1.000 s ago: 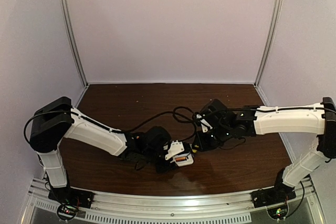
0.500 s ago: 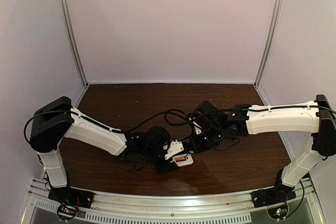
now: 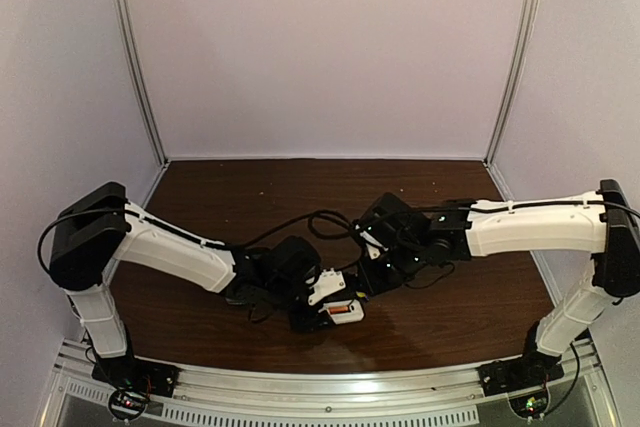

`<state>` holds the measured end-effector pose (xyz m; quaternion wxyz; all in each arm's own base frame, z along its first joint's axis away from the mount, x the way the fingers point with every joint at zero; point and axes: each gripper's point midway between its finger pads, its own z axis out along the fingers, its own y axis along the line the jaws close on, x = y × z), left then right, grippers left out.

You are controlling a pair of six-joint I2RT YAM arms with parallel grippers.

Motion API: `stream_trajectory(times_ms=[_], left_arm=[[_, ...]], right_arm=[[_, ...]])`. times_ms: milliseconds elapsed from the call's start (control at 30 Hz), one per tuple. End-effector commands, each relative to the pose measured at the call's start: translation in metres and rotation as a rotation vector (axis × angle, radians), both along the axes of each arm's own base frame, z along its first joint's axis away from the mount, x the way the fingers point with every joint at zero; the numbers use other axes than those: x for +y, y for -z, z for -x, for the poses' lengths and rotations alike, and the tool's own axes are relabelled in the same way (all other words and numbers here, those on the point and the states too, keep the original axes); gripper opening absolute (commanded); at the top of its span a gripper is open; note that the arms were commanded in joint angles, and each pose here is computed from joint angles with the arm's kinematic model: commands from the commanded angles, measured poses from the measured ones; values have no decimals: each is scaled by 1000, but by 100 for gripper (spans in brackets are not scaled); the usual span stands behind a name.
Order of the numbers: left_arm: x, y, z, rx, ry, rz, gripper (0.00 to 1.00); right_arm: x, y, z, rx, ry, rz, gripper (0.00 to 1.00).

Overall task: Unload the batteries from the remote control
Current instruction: Remove the battery from the remote control without the battery cover.

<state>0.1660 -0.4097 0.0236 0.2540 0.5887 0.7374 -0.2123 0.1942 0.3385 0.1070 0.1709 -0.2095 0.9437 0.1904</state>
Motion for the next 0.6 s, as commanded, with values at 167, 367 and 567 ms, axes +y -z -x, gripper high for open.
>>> stream_trajectory(times_ms=[167, 367, 567], left_arm=[[-6, -35, 49, 241, 89, 117, 0], [-6, -44, 64, 331, 106, 145, 0], [-6, -44, 73, 405, 116, 160, 0]], right_arm=[[23, -24, 37, 147, -57, -282, 0], [20, -18, 46, 206, -30, -335, 0], [15, -17, 47, 223, 11, -381, 0]])
